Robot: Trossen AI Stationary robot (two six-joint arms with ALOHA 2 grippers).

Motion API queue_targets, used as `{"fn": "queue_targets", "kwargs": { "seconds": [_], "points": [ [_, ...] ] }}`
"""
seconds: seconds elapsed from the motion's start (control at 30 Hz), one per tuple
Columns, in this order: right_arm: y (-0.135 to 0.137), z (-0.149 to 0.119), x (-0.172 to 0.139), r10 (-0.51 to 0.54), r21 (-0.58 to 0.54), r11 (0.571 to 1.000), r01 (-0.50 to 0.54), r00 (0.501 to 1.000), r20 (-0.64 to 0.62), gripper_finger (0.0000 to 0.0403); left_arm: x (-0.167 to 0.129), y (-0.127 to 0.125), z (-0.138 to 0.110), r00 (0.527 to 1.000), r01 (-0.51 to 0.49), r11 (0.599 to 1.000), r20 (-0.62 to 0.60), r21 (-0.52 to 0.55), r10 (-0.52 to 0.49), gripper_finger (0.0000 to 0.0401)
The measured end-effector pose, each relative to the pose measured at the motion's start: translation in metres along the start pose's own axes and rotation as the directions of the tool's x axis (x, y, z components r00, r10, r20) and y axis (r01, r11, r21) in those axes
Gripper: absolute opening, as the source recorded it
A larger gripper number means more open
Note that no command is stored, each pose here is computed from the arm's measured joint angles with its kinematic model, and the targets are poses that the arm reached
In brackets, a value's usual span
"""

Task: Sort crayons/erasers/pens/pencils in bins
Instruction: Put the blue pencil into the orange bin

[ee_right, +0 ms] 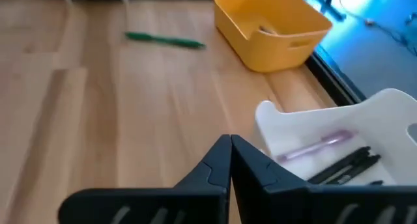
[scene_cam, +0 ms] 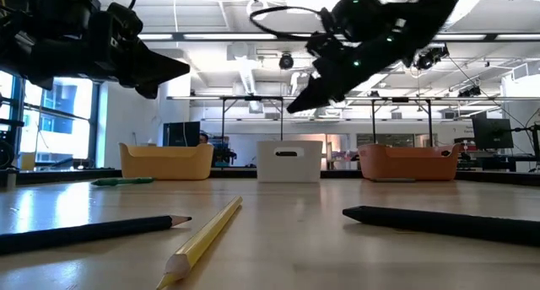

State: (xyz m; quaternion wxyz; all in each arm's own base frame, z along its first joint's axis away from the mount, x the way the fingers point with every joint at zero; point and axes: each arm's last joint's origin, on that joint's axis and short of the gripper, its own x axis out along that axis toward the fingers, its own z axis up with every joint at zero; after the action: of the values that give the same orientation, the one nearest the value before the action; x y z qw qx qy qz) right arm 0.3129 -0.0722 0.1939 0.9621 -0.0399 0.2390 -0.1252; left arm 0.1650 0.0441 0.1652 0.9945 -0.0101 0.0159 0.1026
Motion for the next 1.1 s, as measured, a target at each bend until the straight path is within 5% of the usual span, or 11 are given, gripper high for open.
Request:
{"fn": "queue_targets", "kwargs": {
  "seconds": [0.3,0.77,1.1],
  "points": [
    [0.023,-0.037,-0.041,0.021,0.054,0.998,-0.028,0.992,0.124,0.0000,0.009,-0.021,0.001,0.991,0.009,0.995,-0.131,-0.101,-0.022,0.0000],
    [0.057,-0.055,-0.064,-0.003,0.042,0.999,-0.005,0.983,0.186,0.0000,0.002,-0.124,0.033,0.905,-0.017,0.994,-0.424,-0.107,-0.030,0.0000],
    [0.078,-0.055,-0.071,0.034,0.025,0.999,-0.040,0.980,0.195,0.0000,0.006,-0.196,0.023,0.773,-0.033,0.992,-0.633,-0.123,-0.053,0.0000]
  ]
}}
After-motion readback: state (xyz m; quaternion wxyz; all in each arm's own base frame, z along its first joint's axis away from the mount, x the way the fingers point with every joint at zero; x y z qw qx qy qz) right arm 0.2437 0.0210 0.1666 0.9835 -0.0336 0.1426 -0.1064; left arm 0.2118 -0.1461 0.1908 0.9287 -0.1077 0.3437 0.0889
